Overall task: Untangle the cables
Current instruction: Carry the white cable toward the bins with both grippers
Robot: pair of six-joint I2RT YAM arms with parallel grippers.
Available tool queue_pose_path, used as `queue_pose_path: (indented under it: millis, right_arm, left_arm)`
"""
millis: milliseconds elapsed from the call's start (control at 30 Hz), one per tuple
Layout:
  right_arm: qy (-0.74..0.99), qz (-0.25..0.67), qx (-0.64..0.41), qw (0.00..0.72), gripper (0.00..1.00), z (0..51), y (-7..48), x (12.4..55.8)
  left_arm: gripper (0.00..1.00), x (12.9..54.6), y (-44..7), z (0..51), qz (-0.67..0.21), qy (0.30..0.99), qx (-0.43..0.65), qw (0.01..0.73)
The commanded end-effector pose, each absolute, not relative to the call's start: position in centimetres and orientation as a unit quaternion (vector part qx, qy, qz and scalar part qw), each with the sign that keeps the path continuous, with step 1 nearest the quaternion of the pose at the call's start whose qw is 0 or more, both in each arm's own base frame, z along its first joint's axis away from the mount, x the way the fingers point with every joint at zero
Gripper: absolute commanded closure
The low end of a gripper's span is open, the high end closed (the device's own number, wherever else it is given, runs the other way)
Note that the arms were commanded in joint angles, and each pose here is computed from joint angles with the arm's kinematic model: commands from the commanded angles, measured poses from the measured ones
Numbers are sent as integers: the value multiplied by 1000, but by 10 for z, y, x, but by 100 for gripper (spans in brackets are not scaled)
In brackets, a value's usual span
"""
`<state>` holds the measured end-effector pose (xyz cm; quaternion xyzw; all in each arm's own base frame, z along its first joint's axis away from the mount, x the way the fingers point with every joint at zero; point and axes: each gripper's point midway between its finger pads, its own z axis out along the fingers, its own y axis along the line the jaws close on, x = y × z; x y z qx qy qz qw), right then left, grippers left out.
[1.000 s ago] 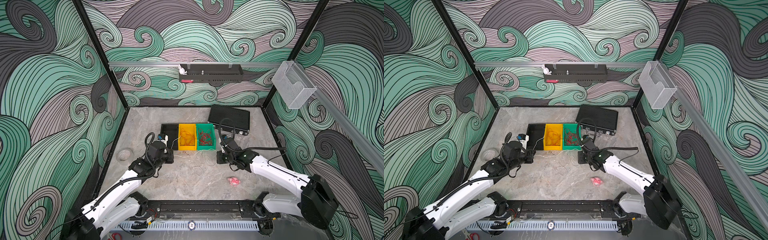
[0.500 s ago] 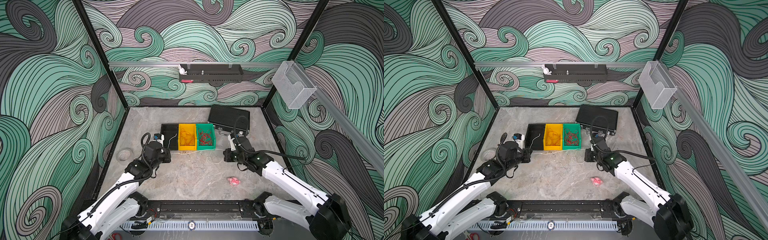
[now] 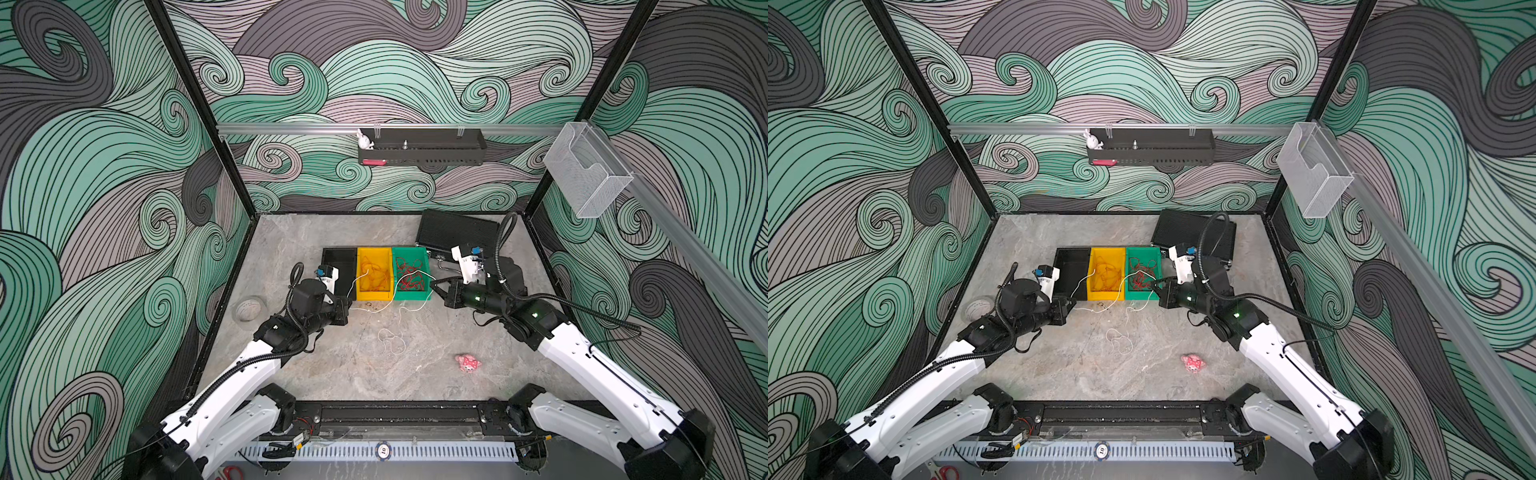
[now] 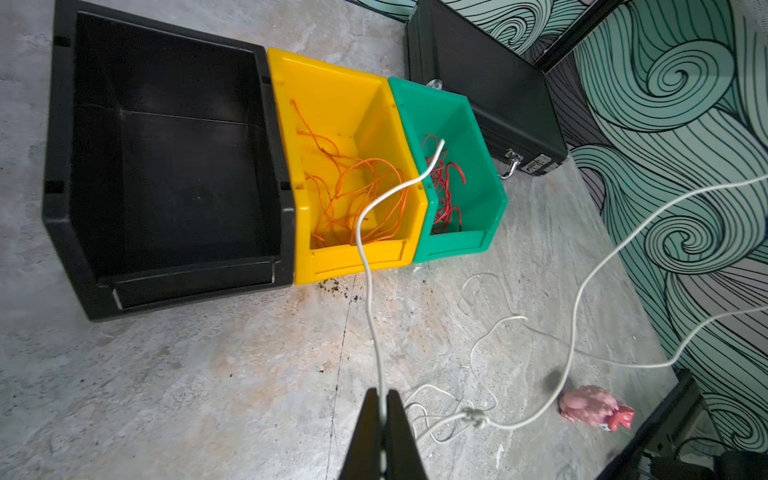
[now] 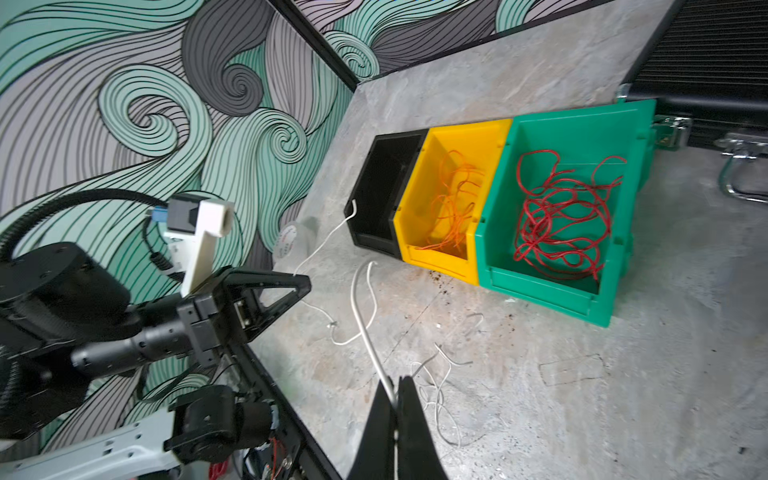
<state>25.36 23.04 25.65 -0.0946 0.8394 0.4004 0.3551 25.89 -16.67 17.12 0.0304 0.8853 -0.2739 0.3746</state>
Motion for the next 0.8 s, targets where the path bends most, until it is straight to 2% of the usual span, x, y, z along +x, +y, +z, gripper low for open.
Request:
queue_pose_path:
  millis: [0, 367, 767]
  right_arm:
    - [810, 461, -103, 348, 99, 287, 245, 247]
    - [808, 483, -106, 319, 99, 279, 264, 248]
    - [824, 481, -116, 275, 99, 241, 294, 249]
  left_arm:
    - [100, 264, -184, 208, -327, 856, 54, 398]
    - [100, 269, -223, 217, -422, 818, 80, 383]
    - [100, 249, -274, 188, -420, 824, 185, 331]
